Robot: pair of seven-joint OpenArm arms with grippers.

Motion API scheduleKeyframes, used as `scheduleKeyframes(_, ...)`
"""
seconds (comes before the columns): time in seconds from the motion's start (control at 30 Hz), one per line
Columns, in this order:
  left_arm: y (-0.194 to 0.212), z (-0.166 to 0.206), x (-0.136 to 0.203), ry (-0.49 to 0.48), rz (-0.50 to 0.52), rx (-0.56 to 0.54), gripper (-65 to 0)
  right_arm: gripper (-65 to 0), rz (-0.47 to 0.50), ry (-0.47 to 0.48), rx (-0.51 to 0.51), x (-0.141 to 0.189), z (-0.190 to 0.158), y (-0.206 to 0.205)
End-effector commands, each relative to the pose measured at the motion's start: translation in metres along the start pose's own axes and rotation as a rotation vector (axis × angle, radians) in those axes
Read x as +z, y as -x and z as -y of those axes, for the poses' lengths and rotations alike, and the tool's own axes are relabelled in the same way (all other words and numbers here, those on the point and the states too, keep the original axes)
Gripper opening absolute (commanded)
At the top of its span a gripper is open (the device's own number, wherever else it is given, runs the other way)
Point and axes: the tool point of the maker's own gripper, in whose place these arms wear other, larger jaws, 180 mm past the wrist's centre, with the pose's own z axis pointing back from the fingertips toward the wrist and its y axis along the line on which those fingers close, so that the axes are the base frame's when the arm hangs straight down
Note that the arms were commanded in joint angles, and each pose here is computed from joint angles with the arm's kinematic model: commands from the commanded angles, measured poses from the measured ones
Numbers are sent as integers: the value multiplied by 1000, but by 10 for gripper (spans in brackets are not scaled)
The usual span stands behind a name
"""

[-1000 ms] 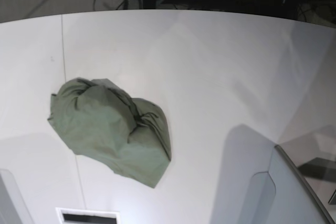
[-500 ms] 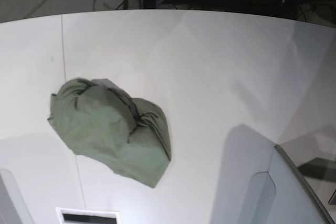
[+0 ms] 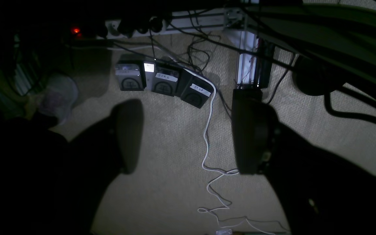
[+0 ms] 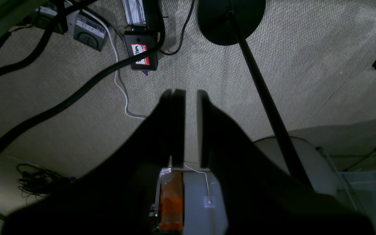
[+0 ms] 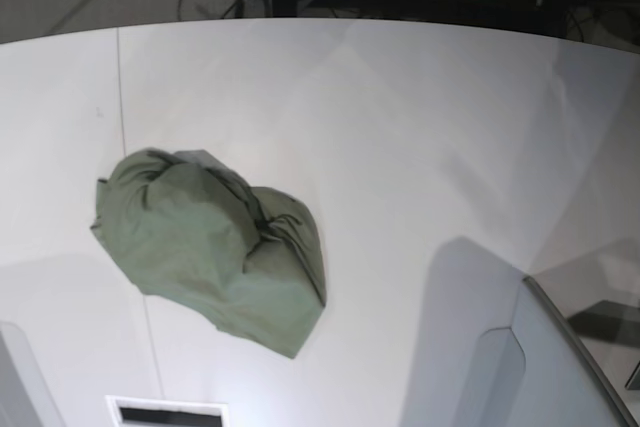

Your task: Layout the t-shirt on the table in an organized manner, then fold the t-shirt properly

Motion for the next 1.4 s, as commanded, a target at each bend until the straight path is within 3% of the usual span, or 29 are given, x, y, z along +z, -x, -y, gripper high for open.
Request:
scheduleKeyframes(0.0,5,-1,1,-2,-6,-4,-321,-593,-7,-1,-2,0,2,4)
scheduleKeyframes(0.03,6,0,1,-2,-7,-4,-406,-593,-7,-1,-2,0,2,4)
scheduleKeyframes(0.1,6,-2,1,-6,-7,6,-650,-593,-7,2,-3,0,2,4)
scheduleKeyframes(0.3,6,-9,1,-17,-7,12,-650,-596,-10,2,5,0,2,6)
scheduleKeyframes(0.4,13,-9,3,-16,-12,5,-650,-650,-12,2,7,0,2,6)
scheduleKeyframes(0.57,23,-20,6,-31,-19,-12,-650,-645,-18,4,2,0,2,11)
scheduleKeyframes(0.77,7,-40,20,-57,98,-36,-650,-645,23,10,1,3,5,16)
scheduleKeyframes(0.9,-4,-47,36,-65,183,-58,-650,-645,30,45,5,12,26,13)
scheduleKeyframes(1.2,-26,-57,84,-67,341,-130,-650,-645,163,170,-120,81,87,-7)
scheduleKeyframes(1.37,-72,-61,136,-69,519,-182,-650,-645,277,223,-112,134,106,-34)
